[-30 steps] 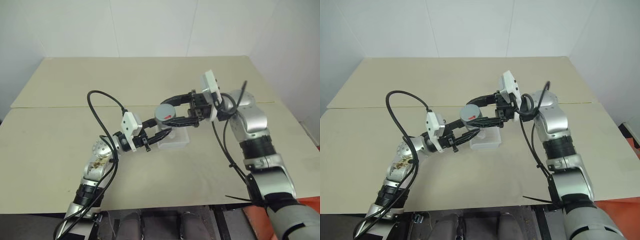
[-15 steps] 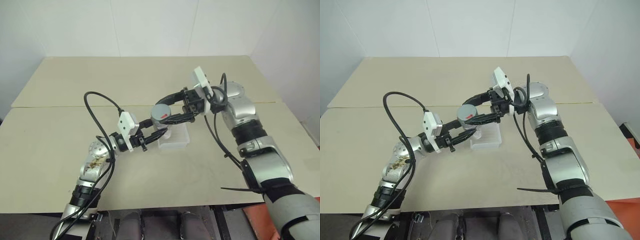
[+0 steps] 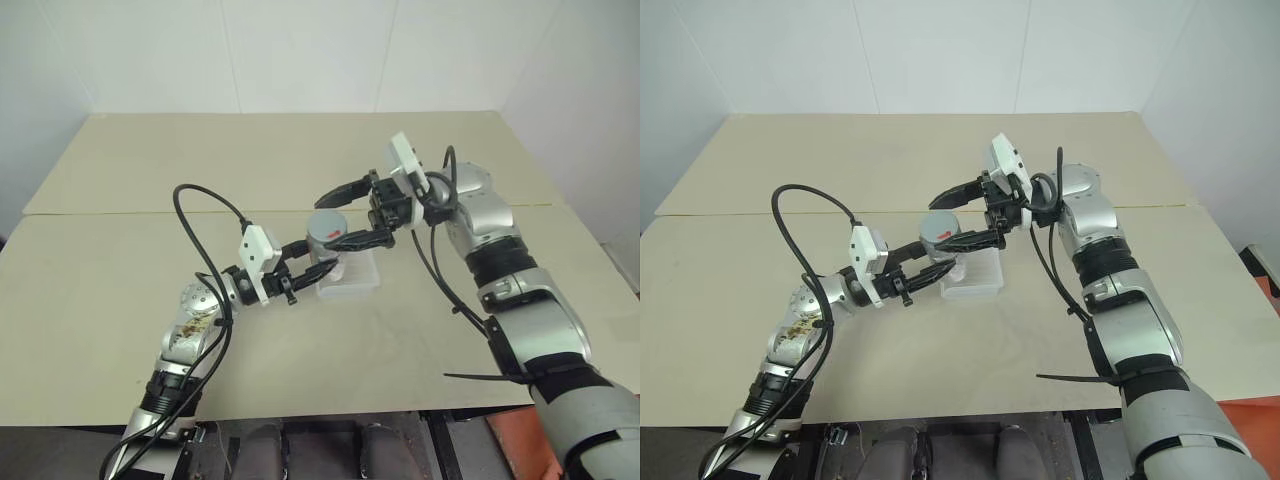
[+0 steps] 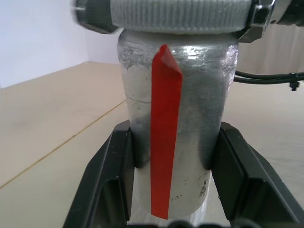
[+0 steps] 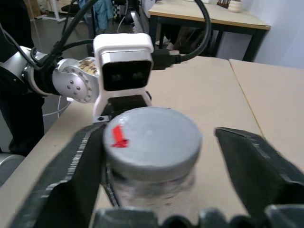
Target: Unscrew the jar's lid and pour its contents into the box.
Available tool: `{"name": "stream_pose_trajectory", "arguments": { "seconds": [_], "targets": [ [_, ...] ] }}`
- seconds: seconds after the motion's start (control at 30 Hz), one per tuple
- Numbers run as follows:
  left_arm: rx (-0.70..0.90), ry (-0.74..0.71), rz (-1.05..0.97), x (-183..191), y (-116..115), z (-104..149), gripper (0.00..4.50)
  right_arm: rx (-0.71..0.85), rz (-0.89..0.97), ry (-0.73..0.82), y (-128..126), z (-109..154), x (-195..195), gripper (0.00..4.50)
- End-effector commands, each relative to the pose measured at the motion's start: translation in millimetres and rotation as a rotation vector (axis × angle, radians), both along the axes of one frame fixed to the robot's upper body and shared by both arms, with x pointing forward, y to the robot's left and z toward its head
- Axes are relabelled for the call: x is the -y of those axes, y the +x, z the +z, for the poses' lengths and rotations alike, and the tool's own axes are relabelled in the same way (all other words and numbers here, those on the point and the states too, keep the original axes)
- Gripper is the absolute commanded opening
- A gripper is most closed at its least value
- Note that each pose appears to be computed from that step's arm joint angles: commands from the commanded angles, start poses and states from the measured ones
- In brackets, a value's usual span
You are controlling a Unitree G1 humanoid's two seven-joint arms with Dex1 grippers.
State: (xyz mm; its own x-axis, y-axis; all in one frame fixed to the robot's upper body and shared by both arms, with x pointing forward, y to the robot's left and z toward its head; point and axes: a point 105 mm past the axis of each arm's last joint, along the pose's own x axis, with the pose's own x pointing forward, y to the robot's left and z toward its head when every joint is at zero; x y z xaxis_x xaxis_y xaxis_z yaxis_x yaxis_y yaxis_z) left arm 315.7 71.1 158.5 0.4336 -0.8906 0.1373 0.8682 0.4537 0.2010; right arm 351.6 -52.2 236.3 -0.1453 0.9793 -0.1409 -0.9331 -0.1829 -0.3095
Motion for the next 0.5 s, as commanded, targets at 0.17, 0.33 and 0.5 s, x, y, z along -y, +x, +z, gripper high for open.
{"name": "stream_pose_trajectory", "arguments": {
  "seconds": [0.17, 0.33, 0.5],
  "targets": [
    [0.091, -0.029, -0.076, 13.6, -10.8, 23.1, 1.93, 0.097, -0.009, 0.089, -3.8, 22.2, 8.5, 4.47],
    [0.086, -0.026, -0.074, 13.4, -10.3, 22.1, 1.93, 0.104, 0.005, 0.081, -14.1, 19.6, 23.0, 4.47],
    [0.085, -0.024, -0.068, 12.4, -8.4, 22.4, 1.93, 0.146, -0.043, 0.089, -23.7, 16.4, 24.3, 4.47]
  ]
}}
